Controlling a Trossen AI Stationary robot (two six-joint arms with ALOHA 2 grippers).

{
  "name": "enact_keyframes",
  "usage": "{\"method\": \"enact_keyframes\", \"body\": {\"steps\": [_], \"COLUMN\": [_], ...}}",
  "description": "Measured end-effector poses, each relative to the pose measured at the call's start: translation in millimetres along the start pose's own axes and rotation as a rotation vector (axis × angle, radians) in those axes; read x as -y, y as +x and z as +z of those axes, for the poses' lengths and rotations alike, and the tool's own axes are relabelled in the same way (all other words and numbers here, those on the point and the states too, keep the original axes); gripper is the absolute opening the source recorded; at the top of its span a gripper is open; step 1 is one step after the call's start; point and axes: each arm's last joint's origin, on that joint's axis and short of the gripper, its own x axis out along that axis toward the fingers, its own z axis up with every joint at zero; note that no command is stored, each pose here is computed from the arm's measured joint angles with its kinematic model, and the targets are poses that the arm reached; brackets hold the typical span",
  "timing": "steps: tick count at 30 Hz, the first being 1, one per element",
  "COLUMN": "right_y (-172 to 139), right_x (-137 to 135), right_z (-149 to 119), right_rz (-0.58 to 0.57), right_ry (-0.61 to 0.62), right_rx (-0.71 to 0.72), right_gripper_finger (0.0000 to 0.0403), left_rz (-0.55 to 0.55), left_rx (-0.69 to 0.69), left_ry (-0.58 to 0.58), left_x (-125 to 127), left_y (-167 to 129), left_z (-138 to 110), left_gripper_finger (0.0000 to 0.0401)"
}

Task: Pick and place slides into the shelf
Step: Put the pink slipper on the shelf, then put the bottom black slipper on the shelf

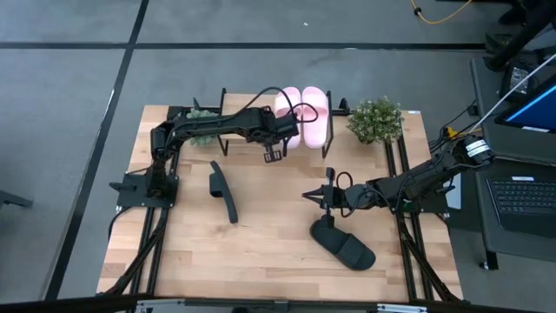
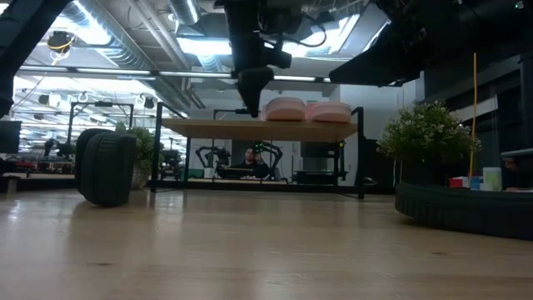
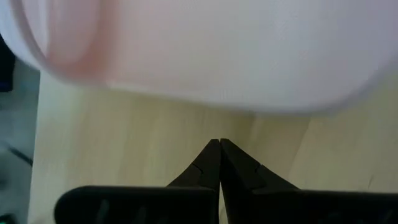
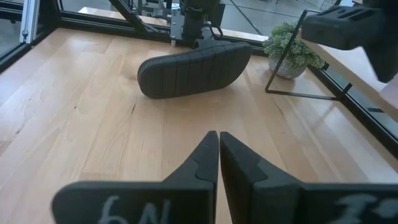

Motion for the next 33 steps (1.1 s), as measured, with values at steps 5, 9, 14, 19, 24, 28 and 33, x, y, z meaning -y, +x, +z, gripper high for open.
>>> {"method": "enact_keyframes", "body": {"steps": [5,9,14,19,24,28,33], "right_y": [0.0,0.0,0.0,0.0,0.0,0.0,0.0], "right_x": [0.0,0.0,0.1,0.1,0.1,0.0,0.0], "right_z": [0.0,0.0,0.0,-0.3,-0.6,-0.8,-1.4], "right_rz": [0.0,0.0,-0.001,-0.001,-0.001,0.0,0.0], "right_ry": [0.0,0.0,-0.001,-0.003,-0.003,-0.006,-0.007], "right_rx": [0.0,0.0,0.0,-0.003,-0.006,-0.008,-0.014], "right_gripper_finger": [0.0019,0.0019,0.0019,0.0019,0.0019,0.0019,0.0019], "left_rz": [0.072,0.111,0.136,0.153,0.214,0.197,0.172], "left_rx": [-0.039,0.013,0.141,0.265,0.365,0.414,0.488], "left_ry": [0.022,0.003,-0.096,-0.186,-0.214,-0.244,-0.292], "left_x": [-2.0,-6.9,-19.3,-23.9,-10.7,4.1,18.3], "left_y": [-7.3,-30.4,-78.4,-123.7,-144.7,-137.4,-116.3], "left_z": [-6.6,-11.5,-25.9,-45.8,-73.6,-102.3,-139.4], "left_gripper_finger": [0.0,0.0,0.0,0.0,0.0,0.0,0.0]}}
